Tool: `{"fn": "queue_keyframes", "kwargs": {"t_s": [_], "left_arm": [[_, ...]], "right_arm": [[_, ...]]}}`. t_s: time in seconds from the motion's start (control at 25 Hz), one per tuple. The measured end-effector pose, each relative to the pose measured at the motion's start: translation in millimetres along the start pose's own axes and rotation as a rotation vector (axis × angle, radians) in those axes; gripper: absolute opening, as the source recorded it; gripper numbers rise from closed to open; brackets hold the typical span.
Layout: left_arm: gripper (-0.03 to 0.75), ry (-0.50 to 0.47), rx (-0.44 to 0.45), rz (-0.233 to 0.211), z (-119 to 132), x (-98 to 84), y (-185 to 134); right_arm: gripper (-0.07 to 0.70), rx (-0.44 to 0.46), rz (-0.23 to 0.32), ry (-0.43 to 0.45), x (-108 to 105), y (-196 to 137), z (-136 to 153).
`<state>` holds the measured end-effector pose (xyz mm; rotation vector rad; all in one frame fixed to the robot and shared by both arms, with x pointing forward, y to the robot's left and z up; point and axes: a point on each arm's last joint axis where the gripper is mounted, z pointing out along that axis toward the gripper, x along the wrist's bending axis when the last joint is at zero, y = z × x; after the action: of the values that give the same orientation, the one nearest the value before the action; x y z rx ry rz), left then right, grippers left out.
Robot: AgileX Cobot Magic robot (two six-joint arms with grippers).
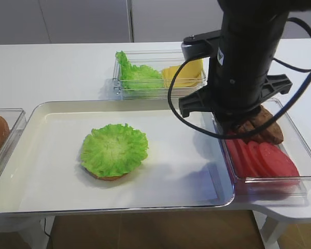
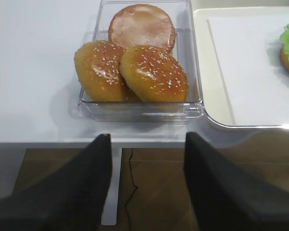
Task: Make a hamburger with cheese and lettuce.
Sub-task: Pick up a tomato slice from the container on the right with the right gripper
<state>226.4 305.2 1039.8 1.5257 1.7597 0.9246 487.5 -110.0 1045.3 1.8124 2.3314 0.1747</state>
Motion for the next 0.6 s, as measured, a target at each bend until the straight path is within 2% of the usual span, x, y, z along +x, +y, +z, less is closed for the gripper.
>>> {"fn": "queue_keyframes", "kwargs": {"t_s": [0.2, 0.6], "left_arm": [[0.359, 0.0, 0.0, 0.0, 0.0, 0.0, 0.0], [0.356, 0.0, 0.0, 0.0, 0.0, 0.0, 0.0]], "right_arm": [[0.062, -0.015, 0.005, 0.009, -0.3, 1.6, -7.2], [0.062, -0.101, 0.028, 0.071, -9.7, -9.7, -44.2]]}}
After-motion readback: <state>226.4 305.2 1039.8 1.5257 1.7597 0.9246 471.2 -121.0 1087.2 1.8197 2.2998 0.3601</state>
